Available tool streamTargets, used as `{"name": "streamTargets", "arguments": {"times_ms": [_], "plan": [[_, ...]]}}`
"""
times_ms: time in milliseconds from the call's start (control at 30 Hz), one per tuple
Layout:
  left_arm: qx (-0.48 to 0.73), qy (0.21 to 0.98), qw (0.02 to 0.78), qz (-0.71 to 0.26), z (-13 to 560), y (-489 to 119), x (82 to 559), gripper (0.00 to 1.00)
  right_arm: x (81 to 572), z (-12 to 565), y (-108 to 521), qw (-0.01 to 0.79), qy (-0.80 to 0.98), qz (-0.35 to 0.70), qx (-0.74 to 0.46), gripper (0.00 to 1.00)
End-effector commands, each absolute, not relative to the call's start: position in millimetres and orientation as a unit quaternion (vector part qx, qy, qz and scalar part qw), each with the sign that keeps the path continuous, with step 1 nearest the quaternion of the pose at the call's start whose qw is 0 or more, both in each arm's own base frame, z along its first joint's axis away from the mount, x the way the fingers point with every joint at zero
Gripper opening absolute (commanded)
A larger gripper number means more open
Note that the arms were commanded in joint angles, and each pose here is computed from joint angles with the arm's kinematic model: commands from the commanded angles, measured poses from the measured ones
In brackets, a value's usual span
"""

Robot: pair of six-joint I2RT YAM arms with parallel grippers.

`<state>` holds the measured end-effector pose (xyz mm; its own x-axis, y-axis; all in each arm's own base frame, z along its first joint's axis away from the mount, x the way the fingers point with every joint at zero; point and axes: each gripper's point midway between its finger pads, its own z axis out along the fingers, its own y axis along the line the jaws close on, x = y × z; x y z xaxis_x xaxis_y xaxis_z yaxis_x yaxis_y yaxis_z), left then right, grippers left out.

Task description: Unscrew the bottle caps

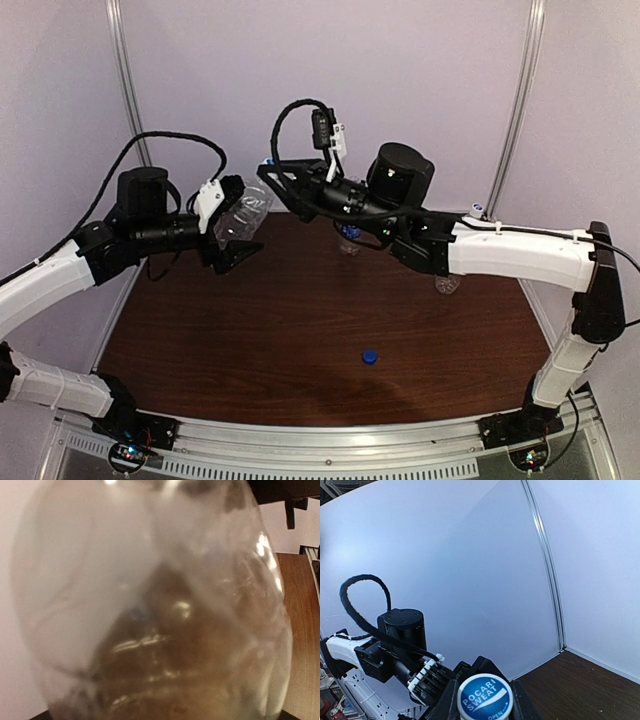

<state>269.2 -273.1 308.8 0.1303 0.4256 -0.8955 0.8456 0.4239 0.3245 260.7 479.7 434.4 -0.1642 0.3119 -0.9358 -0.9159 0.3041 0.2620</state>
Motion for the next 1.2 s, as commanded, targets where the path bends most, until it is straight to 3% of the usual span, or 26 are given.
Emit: {"name": "streamTargets", "arguments": {"times_ms": [0, 133, 367, 400, 500, 533, 667, 933, 1167], "plan": [[0.478, 0.617, 0.605, -0.156, 327.6, -270.7, 285.0, 0.89, 263.5, 452.8, 469.2, 0.596, 0.539, 0.549, -0.231, 0.00], [0.480, 0.610, 0.613, -0.151, 333.3, -269.4, 283.9, 0.68, 265.2, 450.5, 470.2, 0.595, 0.543, 0.546, -0.231, 0.00], [0.484, 0.613, 0.607, -0.147, 329.8, -266.8, 281.8, 0.45, 271.3, 442.9, 468.0, 0.578, 0.556, 0.548, -0.238, 0.01], [0.486, 0.613, 0.606, -0.146, 329.0, -266.3, 281.1, 0.43, 273.0, 439.9, 466.5, 0.572, 0.562, 0.546, -0.241, 0.12], [0.512, 0.601, 0.599, -0.132, 321.0, -265.0, 275.4, 0.41, 276.7, 436.1, 456.9, 0.553, 0.576, 0.543, -0.259, 0.87], [0.527, 0.594, 0.596, -0.118, 315.3, -263.6, 274.2, 0.41, 273.1, 436.3, 453.7, 0.536, 0.579, 0.550, -0.274, 0.98], [0.569, 0.575, 0.588, -0.015, 291.3, -246.8, 283.7, 0.40, 273.0, 436.7, 432.6, 0.495, 0.618, 0.542, -0.280, 1.00], [0.551, 0.539, 0.602, 0.208, 306.9, -210.8, 329.5, 0.31, 283.3, 395.4, 431.2, 0.416, 0.722, 0.517, -0.196, 1.00], [0.559, 0.476, 0.606, 0.305, 317.8, -204.6, 337.6, 0.31, 288.5, 369.4, 455.3, 0.369, 0.743, 0.520, -0.203, 0.87]]}}
